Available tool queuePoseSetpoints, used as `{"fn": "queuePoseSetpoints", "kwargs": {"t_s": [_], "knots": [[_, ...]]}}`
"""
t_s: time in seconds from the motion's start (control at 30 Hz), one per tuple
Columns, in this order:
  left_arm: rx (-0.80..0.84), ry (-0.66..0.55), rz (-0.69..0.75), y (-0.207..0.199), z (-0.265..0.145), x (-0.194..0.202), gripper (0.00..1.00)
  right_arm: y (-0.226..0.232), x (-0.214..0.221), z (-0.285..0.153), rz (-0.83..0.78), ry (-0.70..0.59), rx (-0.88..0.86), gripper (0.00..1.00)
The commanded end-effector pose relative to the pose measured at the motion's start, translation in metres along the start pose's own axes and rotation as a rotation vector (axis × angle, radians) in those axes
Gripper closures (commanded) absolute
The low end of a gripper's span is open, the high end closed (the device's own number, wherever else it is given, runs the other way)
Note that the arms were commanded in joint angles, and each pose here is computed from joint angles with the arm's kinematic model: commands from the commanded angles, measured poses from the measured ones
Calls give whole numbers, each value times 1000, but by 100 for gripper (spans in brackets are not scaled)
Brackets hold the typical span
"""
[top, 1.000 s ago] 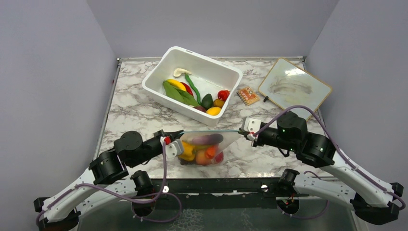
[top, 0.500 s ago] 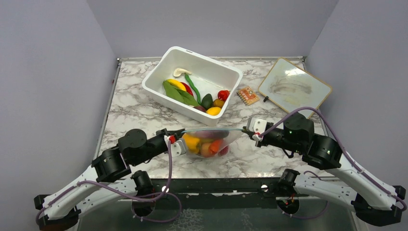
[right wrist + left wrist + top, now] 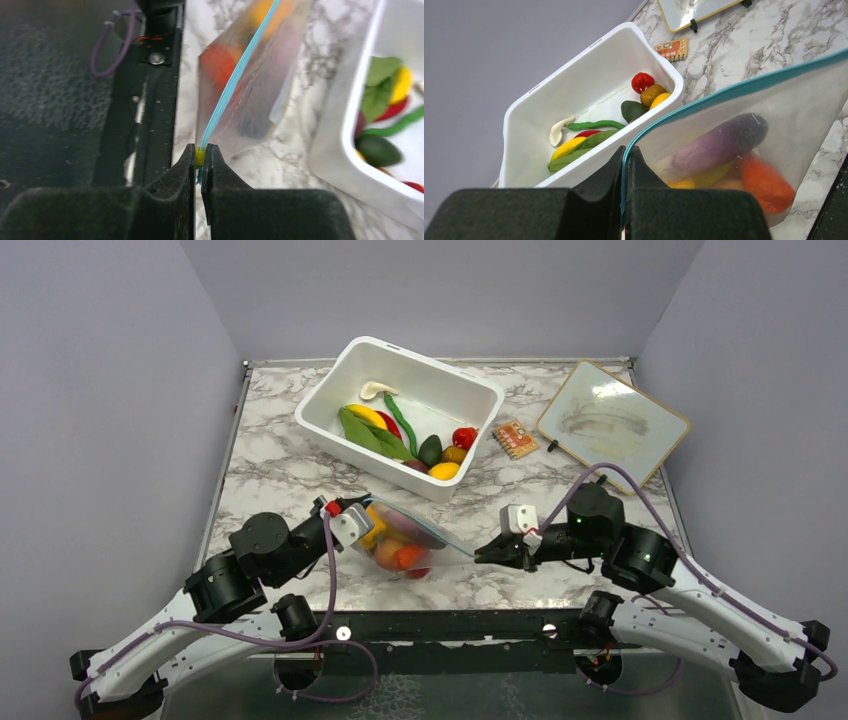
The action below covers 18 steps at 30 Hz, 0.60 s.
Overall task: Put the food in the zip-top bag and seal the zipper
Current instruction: Zip the zipper food storage bag at the center of the board, then place the zipper food storage bag at the center of the board.
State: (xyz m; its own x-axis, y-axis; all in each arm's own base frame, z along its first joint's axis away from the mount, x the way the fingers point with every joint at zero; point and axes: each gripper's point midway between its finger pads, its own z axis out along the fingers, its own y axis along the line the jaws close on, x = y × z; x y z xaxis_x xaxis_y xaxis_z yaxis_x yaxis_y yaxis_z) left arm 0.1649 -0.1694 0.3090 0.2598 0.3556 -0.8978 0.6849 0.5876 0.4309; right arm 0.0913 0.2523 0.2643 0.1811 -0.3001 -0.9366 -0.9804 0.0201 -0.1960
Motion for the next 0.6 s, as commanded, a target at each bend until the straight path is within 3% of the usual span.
{"fn": "queuePoseSetpoints", "kwargs": {"t_s": [0.0, 0.2, 0.43, 0.57], "knots": [[-104, -50, 40, 27, -14, -17, 100, 44, -4, 15, 162, -110, -242, 99], [-45, -65, 115, 22, -21, -21, 100, 48, 0, 20, 204, -142, -255, 99], [34, 53, 120, -3, -1, 15, 100, 44, 25, 29, 259, -96, -212, 99], [42, 104, 84, -12, 16, 30, 87, 28, 34, 33, 300, -75, -100, 99]]}}
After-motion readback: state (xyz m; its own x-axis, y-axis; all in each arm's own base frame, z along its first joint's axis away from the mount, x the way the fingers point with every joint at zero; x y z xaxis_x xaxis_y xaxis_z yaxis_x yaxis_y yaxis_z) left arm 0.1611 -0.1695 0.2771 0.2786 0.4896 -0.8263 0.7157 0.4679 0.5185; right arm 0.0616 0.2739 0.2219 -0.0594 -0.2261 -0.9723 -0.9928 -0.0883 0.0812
